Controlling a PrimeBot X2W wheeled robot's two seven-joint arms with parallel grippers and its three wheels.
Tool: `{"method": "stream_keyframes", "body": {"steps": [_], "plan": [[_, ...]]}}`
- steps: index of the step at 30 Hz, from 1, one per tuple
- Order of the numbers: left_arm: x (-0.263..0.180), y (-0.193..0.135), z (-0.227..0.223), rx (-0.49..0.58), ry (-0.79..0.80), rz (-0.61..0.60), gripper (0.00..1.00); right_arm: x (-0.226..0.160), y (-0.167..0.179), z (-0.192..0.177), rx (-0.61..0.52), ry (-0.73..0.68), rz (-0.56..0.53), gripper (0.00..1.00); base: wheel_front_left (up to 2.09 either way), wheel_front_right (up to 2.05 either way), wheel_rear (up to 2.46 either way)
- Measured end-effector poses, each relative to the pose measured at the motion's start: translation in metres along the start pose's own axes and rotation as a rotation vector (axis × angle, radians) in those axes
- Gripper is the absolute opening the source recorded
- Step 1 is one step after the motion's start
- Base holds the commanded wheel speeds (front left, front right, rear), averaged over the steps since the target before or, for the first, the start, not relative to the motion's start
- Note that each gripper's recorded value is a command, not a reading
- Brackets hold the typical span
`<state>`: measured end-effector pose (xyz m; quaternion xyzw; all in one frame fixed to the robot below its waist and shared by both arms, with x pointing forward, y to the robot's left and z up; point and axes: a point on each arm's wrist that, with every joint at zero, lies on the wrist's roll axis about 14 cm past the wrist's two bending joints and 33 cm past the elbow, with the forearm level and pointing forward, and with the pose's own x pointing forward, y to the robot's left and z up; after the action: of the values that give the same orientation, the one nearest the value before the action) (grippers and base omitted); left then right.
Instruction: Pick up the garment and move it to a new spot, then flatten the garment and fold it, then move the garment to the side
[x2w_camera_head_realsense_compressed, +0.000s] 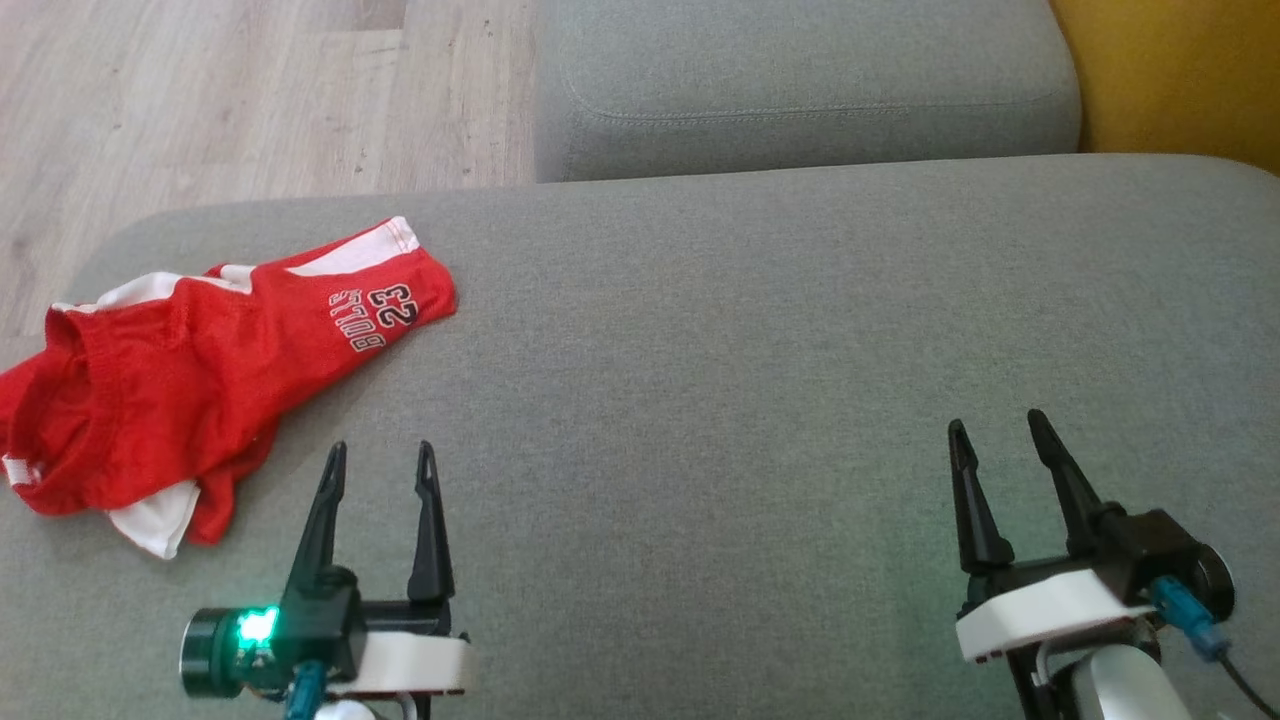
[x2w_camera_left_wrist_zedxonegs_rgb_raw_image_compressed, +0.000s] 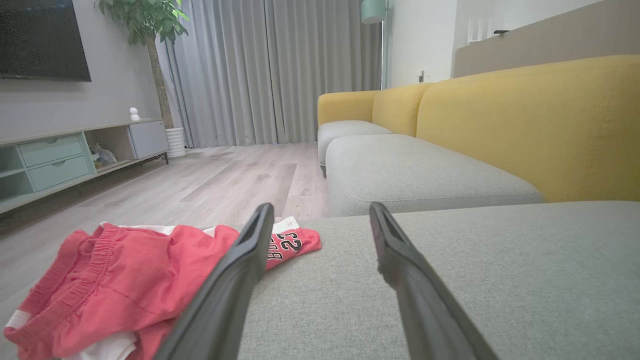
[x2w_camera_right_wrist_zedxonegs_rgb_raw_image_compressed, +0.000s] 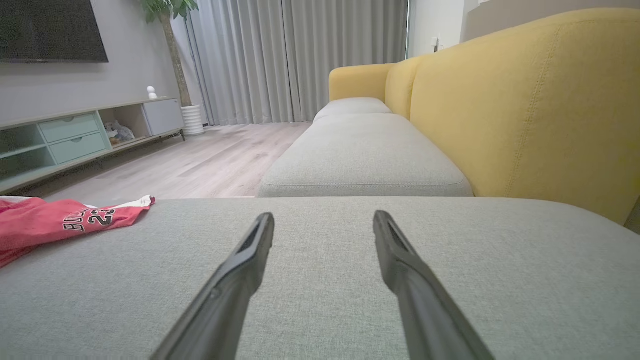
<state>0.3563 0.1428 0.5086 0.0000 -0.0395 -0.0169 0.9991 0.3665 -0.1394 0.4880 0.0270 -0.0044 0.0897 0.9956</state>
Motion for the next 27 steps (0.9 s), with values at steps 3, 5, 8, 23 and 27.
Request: {"method": "stream_keyframes", "body": {"steps": [3, 5, 8, 23, 27], "plan": [[-0.001, 0.0, -0.001, 0.019, -0.002, 0.002, 1.0, 0.0, -0.001, -0.001, -0.024, 0.0, 0.002, 1.0, 0.0, 0.0, 0.0], [-0.001, 0.0, -0.001, 0.019, -0.001, 0.002, 1.0, 0.0, -0.003, -0.002, -0.024, 0.004, -0.004, 1.0, 0.0, 0.0, 0.0], [-0.001, 0.0, -0.003, 0.019, 0.004, 0.002, 1.0, -0.001, -0.003, -0.004, -0.023, 0.009, -0.006, 1.0, 0.0, 0.0, 0.0], [-0.009, 0.009, -0.009, 0.024, 0.025, 0.029, 1.0, 0.006, 0.007, -0.006, -0.023, 0.017, 0.028, 1.0, 0.0, 0.0, 0.0], [-0.019, 0.023, -0.009, 0.027, 0.03, 0.078, 1.0, 0.016, 0.025, -0.007, -0.024, 0.019, 0.084, 1.0, 0.0, 0.0, 0.0]]}}
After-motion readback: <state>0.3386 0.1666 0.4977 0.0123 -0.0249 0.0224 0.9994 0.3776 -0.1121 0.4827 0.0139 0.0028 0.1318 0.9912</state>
